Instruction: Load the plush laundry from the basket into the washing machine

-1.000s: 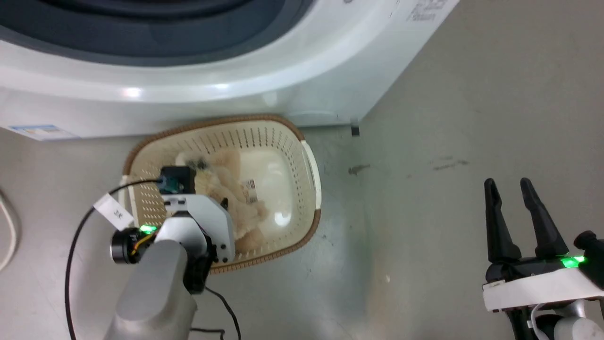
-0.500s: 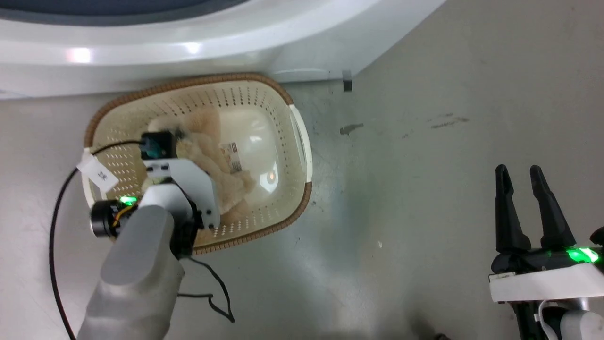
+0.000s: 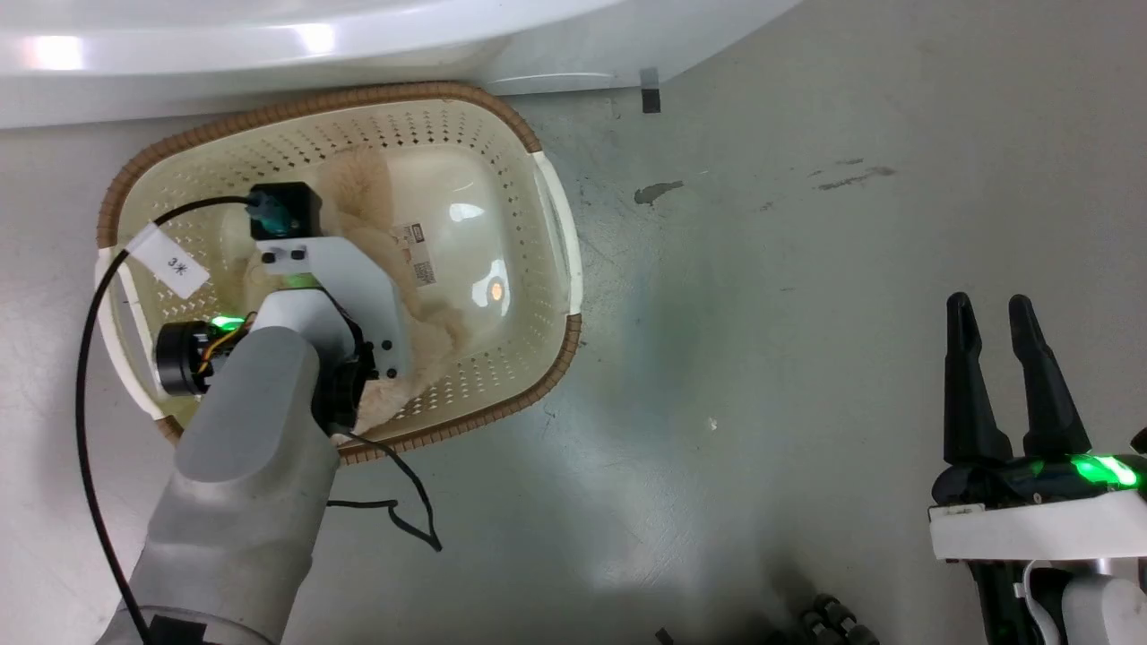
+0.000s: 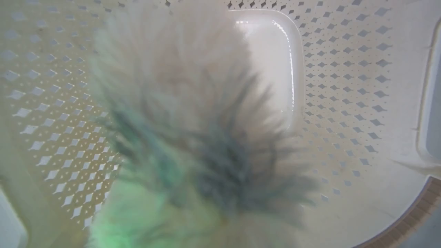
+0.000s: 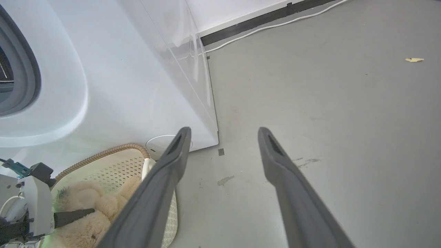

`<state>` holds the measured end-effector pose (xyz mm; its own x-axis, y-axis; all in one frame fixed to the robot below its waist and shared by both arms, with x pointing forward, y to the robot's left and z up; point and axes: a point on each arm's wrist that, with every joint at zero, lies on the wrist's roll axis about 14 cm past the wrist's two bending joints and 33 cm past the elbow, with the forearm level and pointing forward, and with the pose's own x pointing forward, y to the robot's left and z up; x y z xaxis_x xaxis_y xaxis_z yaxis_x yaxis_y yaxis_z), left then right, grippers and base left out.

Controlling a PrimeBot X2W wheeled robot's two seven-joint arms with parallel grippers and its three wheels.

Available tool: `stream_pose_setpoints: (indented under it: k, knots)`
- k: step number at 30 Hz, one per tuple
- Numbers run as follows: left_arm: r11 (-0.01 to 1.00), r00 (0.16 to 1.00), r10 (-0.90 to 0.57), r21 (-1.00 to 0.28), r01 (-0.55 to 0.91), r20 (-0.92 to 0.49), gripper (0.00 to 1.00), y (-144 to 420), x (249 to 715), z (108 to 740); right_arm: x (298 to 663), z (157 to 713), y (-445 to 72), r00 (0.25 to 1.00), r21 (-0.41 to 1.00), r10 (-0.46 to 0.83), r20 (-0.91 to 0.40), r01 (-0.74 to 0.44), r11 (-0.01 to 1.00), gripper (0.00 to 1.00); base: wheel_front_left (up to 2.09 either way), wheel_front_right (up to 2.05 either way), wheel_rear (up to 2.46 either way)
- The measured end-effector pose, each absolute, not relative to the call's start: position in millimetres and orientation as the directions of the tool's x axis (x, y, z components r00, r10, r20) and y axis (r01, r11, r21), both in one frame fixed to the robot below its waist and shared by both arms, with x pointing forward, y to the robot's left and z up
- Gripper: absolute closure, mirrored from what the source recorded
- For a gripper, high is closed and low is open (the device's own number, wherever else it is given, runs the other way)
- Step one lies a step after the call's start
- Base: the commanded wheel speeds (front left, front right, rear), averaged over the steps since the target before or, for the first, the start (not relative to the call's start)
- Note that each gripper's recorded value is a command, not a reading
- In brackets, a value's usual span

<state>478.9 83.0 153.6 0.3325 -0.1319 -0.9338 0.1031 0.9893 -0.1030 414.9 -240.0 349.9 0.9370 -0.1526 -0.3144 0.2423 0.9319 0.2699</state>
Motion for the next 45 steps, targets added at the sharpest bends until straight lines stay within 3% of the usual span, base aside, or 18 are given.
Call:
stream_pose_setpoints:
  k: [12,24,36,45]
  knots:
    - [0.974,0.365,-0.226,-0.213,0.078,-0.903,1.0,68,471,176,434,370,-229,0.966,0.328,-0.123,-0.227,0.195,0.924,0.0,0.0,0.0,0.0]
    - [0.948,0.566,-0.294,-0.311,0.07,-0.77,1.0,75,475,257,442,415,-212,0.992,0.373,-0.085,-0.097,0.115,0.921,0.0,0.0,0.0,0.0]
    - [0.915,0.847,-0.273,-0.394,0.082,-0.457,1.0,93,476,384,416,466,-191,1.0,0.396,-0.028,0.009,0.022,0.918,0.0,0.0,0.0,0.0]
    - [0.908,0.961,-0.229,-0.389,0.153,-0.156,1.0,101,472,483,397,492,-186,0.998,0.398,-0.013,0.068,-0.015,0.917,0.0,0.0,0.0,0.0]
